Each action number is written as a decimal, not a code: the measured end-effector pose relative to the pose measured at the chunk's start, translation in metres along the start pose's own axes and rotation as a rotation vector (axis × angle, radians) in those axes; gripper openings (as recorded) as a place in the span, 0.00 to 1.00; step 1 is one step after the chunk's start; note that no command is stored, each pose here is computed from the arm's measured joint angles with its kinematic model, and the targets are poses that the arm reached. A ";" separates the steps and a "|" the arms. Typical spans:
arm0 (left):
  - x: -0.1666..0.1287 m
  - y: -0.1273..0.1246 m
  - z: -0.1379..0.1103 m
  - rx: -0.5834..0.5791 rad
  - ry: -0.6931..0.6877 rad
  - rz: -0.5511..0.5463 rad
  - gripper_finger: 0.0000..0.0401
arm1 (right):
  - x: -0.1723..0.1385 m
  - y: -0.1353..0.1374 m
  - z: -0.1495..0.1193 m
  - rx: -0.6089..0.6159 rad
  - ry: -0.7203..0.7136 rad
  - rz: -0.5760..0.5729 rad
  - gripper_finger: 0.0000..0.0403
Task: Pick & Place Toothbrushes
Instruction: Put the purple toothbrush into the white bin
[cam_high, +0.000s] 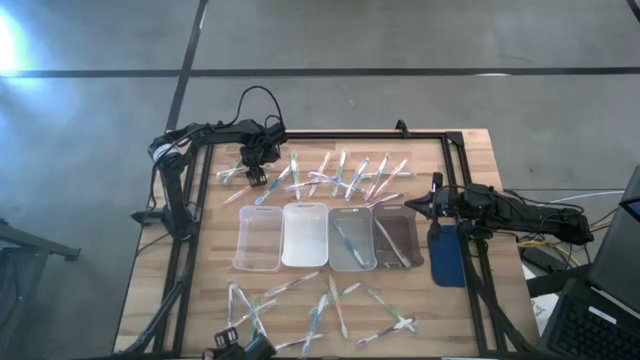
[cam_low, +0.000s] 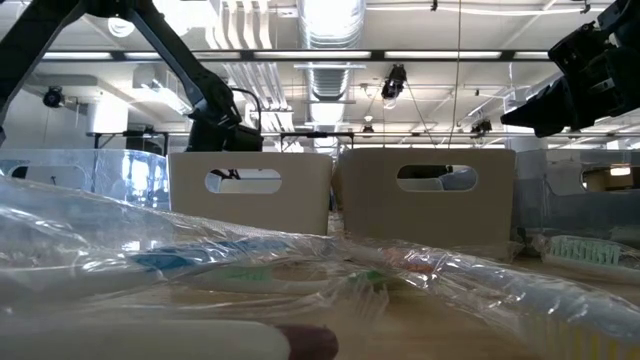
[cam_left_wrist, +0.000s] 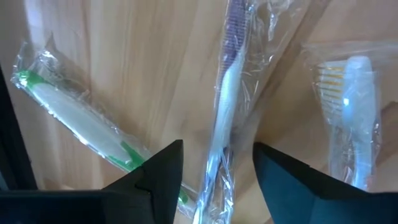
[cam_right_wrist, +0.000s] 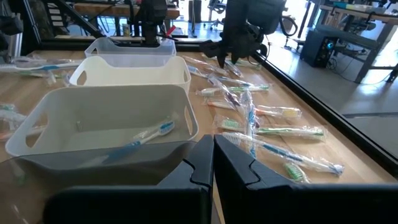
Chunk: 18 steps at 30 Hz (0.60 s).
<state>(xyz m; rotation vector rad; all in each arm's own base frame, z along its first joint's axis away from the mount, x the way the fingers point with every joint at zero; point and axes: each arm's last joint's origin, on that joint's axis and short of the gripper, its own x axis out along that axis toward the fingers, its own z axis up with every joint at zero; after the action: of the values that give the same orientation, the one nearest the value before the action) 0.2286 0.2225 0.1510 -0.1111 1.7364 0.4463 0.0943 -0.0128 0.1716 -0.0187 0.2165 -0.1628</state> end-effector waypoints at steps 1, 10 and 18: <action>0.000 0.000 0.000 0.000 -0.001 -0.003 0.46 | 0.000 0.000 0.000 0.000 0.000 0.000 0.02; 0.000 0.000 0.000 -0.003 -0.007 -0.006 0.31 | 0.000 0.000 0.000 0.000 -0.001 0.000 0.02; 0.001 0.000 0.001 -0.006 -0.012 -0.003 0.19 | 0.000 0.000 0.000 0.000 0.000 0.000 0.02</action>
<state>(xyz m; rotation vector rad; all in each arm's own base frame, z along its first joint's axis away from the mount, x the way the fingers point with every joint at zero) 0.2294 0.2233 0.1504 -0.1145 1.7228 0.4492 0.0943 -0.0127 0.1716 -0.0184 0.2161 -0.1628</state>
